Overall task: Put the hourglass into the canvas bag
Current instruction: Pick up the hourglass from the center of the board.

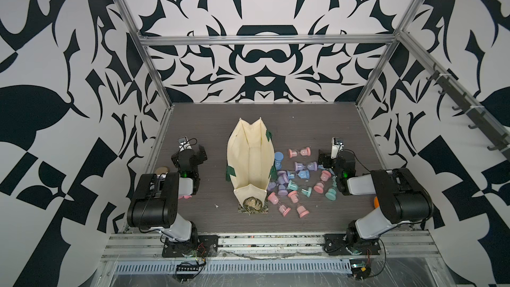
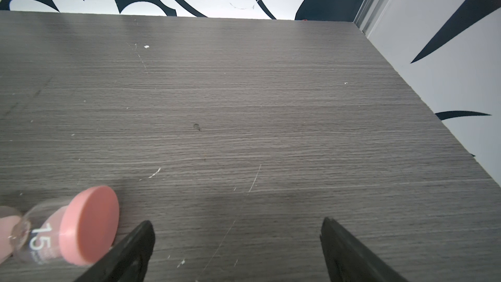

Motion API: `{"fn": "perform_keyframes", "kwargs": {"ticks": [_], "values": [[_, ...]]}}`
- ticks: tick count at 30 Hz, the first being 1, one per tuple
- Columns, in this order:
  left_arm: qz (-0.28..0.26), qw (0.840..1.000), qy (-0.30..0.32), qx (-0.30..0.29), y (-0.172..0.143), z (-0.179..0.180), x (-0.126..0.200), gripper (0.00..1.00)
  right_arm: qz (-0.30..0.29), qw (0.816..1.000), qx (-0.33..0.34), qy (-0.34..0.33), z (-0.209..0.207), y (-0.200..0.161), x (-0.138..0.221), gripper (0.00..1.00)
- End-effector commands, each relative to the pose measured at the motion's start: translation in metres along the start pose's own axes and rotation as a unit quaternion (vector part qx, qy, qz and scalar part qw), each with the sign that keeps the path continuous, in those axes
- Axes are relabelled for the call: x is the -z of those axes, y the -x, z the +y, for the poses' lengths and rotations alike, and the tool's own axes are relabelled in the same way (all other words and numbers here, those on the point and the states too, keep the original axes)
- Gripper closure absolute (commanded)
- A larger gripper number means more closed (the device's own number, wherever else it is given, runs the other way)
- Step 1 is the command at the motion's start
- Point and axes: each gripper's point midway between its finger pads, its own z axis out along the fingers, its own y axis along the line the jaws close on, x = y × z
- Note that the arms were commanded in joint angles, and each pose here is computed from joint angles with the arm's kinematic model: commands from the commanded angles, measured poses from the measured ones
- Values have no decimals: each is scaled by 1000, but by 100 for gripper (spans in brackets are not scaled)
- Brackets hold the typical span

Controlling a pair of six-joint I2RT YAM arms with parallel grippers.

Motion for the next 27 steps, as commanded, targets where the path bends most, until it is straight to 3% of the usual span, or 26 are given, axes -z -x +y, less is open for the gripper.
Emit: {"fn": "perform_keyframes", "kwargs": {"ticks": [1,2,4,6,8,9,11,13,17,21,27], "values": [[-18,1000,19,-8,16,1,2,0,-21,999,23,-18,6,53,16,1],[-13,999,27,-28,26,-4,1,0,-17,997,23,-65,-3,79,27,1],[42,993,99,-46,61,-2,0,0,-19,994,-55,-90,-8,132,63,1],[73,985,153,29,106,11,10,0,-22,981,-169,-94,-15,159,99,1],[112,975,155,117,127,12,26,1,-32,949,-300,-91,-24,144,108,1],[131,970,132,157,133,4,34,4,-7,946,-317,-64,-20,132,101,8],[160,963,52,209,138,-25,48,10,103,944,-302,-78,-10,110,94,28],[173,953,2,248,134,-45,66,11,183,947,-244,-105,8,98,93,39],[197,935,-95,280,130,-71,105,8,259,944,-122,-164,31,82,116,40],[219,926,-159,264,116,-84,130,8,333,918,-101,-187,28,43,138,36],[249,911,-214,249,98,-99,144,7,392,890,-74,-219,11,-9,172,36]]}}
